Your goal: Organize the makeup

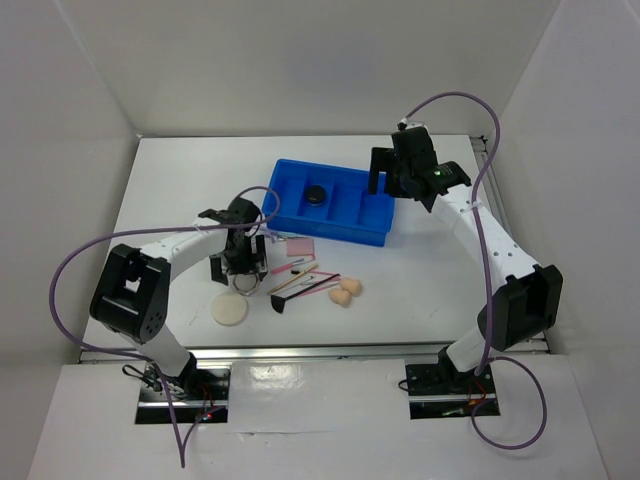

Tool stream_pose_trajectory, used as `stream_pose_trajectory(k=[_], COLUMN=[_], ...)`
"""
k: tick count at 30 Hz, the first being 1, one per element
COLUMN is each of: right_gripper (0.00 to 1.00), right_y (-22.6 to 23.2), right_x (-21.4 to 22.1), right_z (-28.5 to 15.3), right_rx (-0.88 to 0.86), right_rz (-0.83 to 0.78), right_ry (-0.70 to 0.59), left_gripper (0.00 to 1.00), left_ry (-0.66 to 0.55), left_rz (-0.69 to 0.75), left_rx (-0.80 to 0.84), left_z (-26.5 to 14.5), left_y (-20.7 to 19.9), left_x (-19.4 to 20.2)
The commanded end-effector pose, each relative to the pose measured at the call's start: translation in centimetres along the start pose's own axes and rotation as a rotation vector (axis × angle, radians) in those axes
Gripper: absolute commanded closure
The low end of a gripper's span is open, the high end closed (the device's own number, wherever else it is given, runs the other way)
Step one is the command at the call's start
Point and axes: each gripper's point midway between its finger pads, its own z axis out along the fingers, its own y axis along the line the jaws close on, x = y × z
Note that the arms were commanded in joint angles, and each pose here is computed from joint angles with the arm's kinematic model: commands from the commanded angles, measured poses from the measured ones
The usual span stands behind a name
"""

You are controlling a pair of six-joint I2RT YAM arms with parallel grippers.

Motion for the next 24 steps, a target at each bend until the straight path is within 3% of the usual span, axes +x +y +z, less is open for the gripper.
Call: stream_pose_trajectory(k=[1,8,22,24], right_gripper=[0.01,0.01,0.01,0.01], right_y=[-0.3,-0.4,-0.4,-0.3], right_x=[-0.5,-0.1,-0.3,0.0], right_z=[-1.2,-0.9,-0.7,-0.4], right_rx=[0.006,0.013,0.021,0.016], right_rz=[-0.001,-0.005,-0.005,-0.008], right_ry=[-0.024,-0.007,-0.01,0.003], left_gripper=[0.0,0.14,0.1,0.16], left_ry=[-0.029,-0.051,-0.016,-0.031], left_rz=[0.015,0.032,0.065,0.063], left_rx=[-0.02,-0.007,0.036,0.045], left_z=[0.1,0.4,1.1,0.8], left_y=[0.2,-0.1,-0.9,-1.0], left_x=[-0.7,-1.1,-0.6,-1.0])
